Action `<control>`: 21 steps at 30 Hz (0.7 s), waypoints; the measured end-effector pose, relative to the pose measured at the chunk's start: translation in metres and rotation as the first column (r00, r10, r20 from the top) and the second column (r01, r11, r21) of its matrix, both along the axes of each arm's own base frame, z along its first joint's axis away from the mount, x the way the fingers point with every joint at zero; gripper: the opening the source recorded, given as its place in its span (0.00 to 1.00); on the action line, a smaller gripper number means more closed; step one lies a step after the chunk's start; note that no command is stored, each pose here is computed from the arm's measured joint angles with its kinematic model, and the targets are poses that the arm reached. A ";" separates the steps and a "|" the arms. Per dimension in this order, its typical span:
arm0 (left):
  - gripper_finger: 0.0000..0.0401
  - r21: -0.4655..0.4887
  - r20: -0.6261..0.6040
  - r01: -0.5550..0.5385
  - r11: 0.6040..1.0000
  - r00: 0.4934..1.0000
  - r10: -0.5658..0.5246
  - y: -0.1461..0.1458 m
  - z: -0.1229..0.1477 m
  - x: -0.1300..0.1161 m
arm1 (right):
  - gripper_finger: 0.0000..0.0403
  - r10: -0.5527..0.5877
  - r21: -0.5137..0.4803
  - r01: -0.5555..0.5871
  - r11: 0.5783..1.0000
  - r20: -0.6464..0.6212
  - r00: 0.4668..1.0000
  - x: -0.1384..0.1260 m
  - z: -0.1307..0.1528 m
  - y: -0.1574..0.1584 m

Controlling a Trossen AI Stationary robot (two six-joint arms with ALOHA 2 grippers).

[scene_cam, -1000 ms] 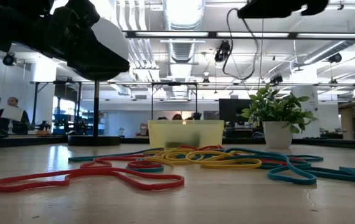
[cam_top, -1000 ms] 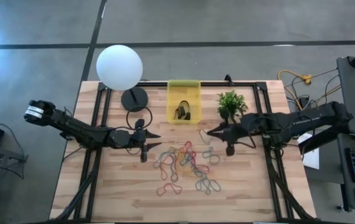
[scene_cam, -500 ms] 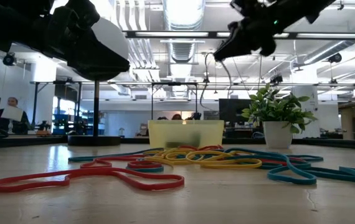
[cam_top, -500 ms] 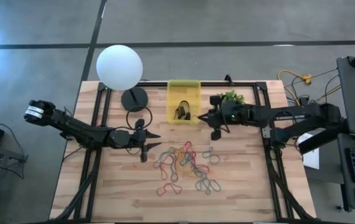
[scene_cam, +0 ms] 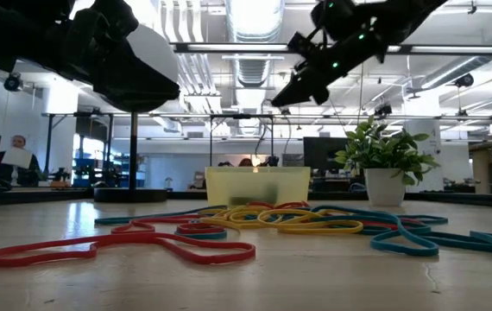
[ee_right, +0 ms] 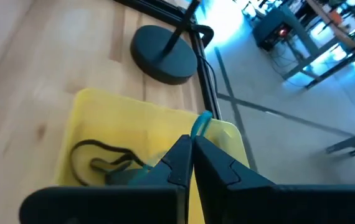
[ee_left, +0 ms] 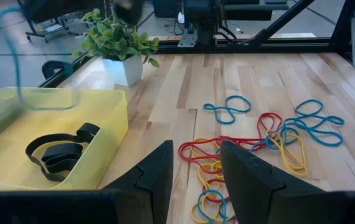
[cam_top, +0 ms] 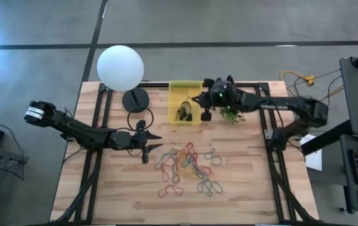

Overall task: Pick and place rubber bands into bin
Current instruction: Put the blue rubber band into the yellow bin

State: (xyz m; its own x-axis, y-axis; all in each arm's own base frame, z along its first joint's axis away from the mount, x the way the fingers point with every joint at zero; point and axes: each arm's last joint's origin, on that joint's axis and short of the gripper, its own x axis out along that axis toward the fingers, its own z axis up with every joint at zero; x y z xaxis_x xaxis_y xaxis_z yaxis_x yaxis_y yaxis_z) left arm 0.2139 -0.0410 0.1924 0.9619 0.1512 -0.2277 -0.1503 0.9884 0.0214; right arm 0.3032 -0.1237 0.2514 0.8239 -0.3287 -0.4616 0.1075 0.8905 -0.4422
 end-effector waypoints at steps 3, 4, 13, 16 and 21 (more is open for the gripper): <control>0.30 0.000 0.000 0.000 1.000 1.000 0.000 0.000 0.000 0.000 | 0.02 -0.015 0.045 0.015 0.999 -0.003 1.000 0.009 -0.005 -0.020; 0.30 0.000 0.000 0.000 1.000 1.000 0.000 0.000 0.000 0.000 | 0.02 -0.026 0.053 0.027 0.998 -0.006 1.000 0.012 -0.006 -0.026; 0.30 0.000 -0.001 0.000 1.000 1.000 0.000 0.000 0.000 0.000 | 0.02 -0.087 0.139 0.096 0.986 -0.072 0.994 0.032 -0.022 -0.064; 0.30 0.000 -0.001 0.000 1.000 1.000 0.000 0.000 0.000 0.000 | 0.03 -0.094 0.191 0.109 0.975 -0.087 0.992 0.035 -0.024 -0.071; 0.30 -0.002 0.000 0.000 1.000 1.000 0.000 0.000 0.000 0.000 | 0.11 -0.020 0.285 0.046 0.958 -0.091 0.996 0.036 -0.025 -0.074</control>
State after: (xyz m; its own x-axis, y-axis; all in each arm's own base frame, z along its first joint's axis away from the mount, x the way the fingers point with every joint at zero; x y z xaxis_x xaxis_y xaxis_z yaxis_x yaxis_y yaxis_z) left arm 0.2139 -0.0410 0.1924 0.9619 0.1511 -0.2277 -0.1506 0.9884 0.0195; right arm 0.3393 -0.1976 0.2268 0.7676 -0.1988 -0.6093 0.1117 0.9776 -0.1783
